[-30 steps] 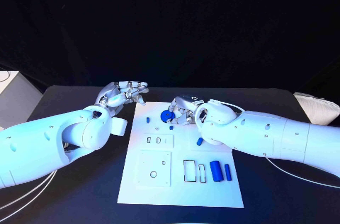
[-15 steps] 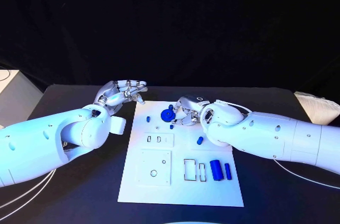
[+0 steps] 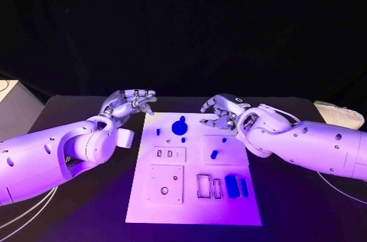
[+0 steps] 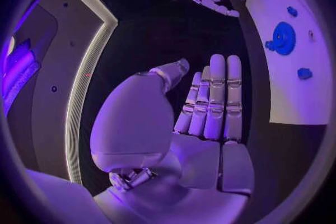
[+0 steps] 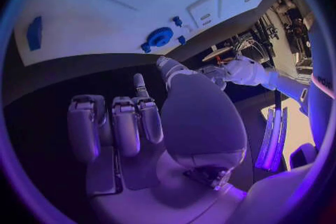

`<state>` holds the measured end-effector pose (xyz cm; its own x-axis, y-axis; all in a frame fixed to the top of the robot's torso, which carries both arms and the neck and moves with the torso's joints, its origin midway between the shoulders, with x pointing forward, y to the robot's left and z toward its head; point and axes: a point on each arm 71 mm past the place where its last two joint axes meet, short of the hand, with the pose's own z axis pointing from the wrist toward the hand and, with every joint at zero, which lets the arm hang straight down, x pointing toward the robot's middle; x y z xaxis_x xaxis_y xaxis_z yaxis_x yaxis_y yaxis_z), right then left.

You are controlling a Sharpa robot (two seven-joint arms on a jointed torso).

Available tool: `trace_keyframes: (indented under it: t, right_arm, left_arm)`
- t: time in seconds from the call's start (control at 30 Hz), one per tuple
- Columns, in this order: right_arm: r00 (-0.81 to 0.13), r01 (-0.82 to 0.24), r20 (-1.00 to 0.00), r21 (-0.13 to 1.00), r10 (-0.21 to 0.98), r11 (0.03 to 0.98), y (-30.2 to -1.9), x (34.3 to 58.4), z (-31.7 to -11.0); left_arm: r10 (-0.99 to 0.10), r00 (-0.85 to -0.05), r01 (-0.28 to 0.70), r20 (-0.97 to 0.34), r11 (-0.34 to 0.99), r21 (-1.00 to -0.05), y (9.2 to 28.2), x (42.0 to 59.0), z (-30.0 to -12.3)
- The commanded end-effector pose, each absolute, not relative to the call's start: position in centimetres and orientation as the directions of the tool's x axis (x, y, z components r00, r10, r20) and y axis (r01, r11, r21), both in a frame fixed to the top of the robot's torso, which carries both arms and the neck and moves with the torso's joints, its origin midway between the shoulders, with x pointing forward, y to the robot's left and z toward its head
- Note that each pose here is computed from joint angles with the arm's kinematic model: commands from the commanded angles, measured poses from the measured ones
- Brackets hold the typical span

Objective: Assemble the parts on the task board

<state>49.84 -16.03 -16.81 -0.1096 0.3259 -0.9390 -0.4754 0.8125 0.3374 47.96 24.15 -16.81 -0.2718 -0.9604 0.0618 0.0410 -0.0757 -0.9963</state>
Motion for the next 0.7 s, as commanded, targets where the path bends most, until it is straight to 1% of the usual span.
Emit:
trace_keyframes:
  t: [0.03, 0.2, 0.4, 0.5, 0.7]
  right_arm:
    - [-0.163, -0.541, -0.886, 0.448, 0.434, 0.711, -17.2, 49.3, -15.9]
    - [-0.179, -0.517, -0.883, 0.460, 0.434, 0.722, -20.8, 49.7, -15.6]
    - [-0.168, -0.471, -0.897, 0.438, 0.409, 0.766, -24.3, 50.6, -16.3]
    - [-0.167, -0.450, -0.905, 0.423, 0.391, 0.786, -25.4, 50.9, -17.0]
    - [-0.176, -0.423, -0.918, 0.396, 0.355, 0.815, -26.5, 51.2, -18.4]
  left_arm:
    - [-0.955, -0.288, 0.047, 0.070, -0.087, -0.995, 23.9, 48.0, -16.7]
    - [-0.953, -0.293, 0.047, 0.072, -0.089, -0.995, 23.8, 48.0, -16.7]
    - [-0.953, -0.295, 0.047, 0.072, -0.090, -0.995, 23.7, 48.1, -16.7]
    - [-0.953, -0.294, 0.047, 0.072, -0.090, -0.995, 23.8, 48.2, -16.8]
    - [-0.953, -0.293, 0.047, 0.072, -0.089, -0.995, 23.8, 48.3, -16.8]
